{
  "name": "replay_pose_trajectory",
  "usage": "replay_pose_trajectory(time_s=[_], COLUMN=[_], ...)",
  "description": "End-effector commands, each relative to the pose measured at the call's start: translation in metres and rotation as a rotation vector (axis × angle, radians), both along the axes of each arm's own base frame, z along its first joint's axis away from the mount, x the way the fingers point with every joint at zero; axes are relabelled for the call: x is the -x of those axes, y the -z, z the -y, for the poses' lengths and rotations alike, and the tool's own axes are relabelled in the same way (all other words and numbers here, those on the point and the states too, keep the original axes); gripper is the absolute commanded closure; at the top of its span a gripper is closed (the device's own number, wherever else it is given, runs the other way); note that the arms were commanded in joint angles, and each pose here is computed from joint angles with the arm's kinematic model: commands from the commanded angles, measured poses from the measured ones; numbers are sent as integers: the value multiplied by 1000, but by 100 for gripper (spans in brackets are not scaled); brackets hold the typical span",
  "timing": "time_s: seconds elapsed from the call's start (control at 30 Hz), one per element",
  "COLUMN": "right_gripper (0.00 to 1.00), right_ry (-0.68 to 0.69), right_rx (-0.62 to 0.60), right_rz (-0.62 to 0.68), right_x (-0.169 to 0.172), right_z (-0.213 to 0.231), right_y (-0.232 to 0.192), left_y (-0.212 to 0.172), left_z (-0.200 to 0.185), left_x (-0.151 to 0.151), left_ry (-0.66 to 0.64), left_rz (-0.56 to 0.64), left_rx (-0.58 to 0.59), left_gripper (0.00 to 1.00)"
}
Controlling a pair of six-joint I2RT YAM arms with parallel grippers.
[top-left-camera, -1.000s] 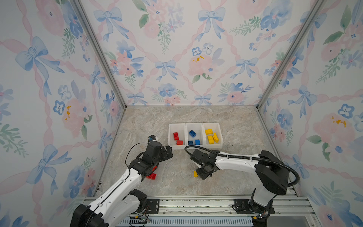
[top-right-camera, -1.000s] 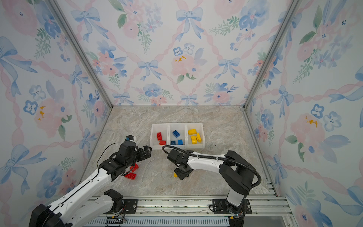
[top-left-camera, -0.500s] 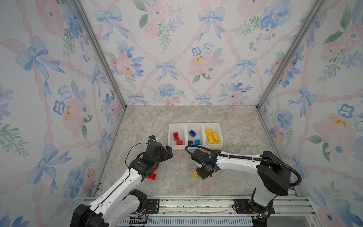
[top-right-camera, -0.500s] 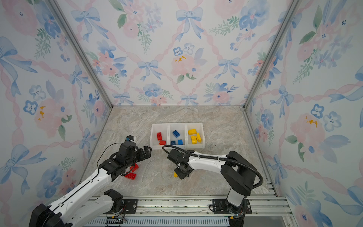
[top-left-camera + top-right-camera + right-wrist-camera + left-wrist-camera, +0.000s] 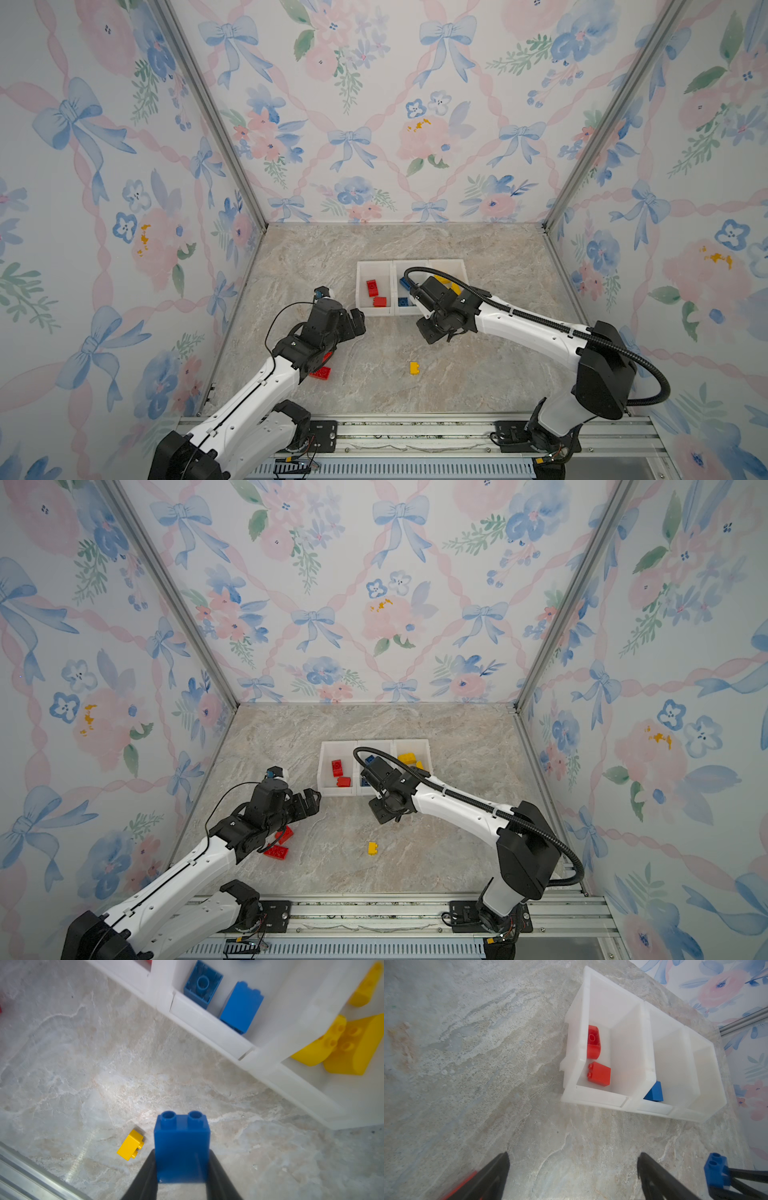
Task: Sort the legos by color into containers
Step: 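Lift the blue brick with the right gripper over the middle bin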
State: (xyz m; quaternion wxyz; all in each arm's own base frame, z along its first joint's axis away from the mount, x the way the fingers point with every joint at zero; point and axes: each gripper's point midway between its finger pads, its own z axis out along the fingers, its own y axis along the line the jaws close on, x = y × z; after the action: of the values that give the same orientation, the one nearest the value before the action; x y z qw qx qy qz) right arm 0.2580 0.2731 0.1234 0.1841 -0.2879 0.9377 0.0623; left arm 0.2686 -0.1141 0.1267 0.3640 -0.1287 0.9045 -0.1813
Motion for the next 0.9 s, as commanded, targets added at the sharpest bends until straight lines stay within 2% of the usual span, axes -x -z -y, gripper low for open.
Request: replay_pose_trajectory(time_s=[0.0, 0.17, 0.47, 0.8, 0.87], right_gripper=[63, 63, 64, 65, 60], right_ry=[-8, 27, 99, 189, 193], right_rx=[34, 11, 19, 44, 45], right_rz=[-2, 16, 11, -36, -36], right_x=[-23, -68, -131, -166, -169], right_z=[3, -3, -16, -10, -10], right_y=[-2, -8, 10, 34, 34], left_y=[6, 5, 3, 3, 4], left_z=[-1, -1, -2, -2, -2], left_x=[1, 0, 0, 0, 0], left_ry=[12, 8, -3, -8, -12], left_rz=[-9, -6, -2, -5, -7], left_rx=[-18, -14, -7, -2, 0], left_gripper=[2, 2, 2, 2, 2])
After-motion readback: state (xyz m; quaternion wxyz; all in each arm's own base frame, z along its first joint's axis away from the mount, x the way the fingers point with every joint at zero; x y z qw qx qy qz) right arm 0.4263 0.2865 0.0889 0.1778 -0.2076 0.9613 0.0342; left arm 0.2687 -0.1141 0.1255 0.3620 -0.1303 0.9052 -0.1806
